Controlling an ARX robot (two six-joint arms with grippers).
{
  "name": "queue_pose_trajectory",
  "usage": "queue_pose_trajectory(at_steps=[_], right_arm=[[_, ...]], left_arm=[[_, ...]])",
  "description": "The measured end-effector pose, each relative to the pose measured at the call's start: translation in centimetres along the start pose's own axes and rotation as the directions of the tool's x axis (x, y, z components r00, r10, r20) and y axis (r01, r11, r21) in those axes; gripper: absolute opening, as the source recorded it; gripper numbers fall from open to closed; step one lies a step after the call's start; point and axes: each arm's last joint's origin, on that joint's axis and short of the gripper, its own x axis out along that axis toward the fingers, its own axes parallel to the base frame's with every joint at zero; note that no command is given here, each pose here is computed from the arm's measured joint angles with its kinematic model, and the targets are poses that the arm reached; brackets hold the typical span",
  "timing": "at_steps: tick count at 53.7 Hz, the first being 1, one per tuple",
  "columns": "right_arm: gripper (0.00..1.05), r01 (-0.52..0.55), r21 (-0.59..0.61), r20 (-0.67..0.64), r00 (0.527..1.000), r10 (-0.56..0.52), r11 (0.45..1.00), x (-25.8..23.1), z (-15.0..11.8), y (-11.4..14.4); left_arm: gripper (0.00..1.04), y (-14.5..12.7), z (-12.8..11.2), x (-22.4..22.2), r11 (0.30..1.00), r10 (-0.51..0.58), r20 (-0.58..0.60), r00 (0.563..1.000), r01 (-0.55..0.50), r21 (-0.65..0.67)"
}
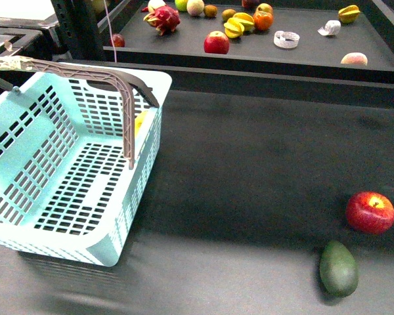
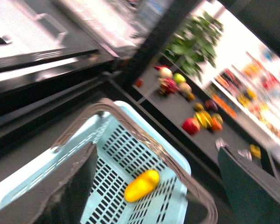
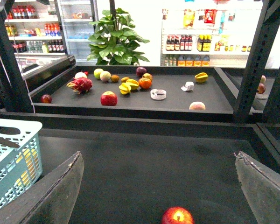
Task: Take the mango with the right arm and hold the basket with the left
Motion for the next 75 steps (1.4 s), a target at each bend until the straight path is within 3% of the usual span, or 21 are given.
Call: queue_pose_trajectory(at_steps=[4,8,22,75], right_arm=[[0.97,-0.001,0.0,0.0,1.0,0.001,1.0,0.0,0.0,0.0],[0.97,0.0,0.0,0.0,1.0,0.0,1.0,0.0,0.0,0.0],[0.97,-0.001,0.0,0.0,1.0,0.001,1.0,0.0,0.0,0.0],[0.97,0.0,0.0,0.0,1.0,0.0,1.0,0.0,0.0,0.0]], left_arm=[[0.64,-0.4,-0.5,-0.8,0.959,-0.151,-0.047,0.987,0.158,0.237],[0.5,-0.3,-0.8,-1.5,0.916,-0.165,-0.047,0.985,0.171,0.364],[0.04,-0.8,-2.1,-3.5,0.873,-0.167,-0.049,0.985,0.171,0.456],[0.04,0.1,-2.4,-7.2,0.867,-0.178,-0.02,0.984,0.166,0.47]])
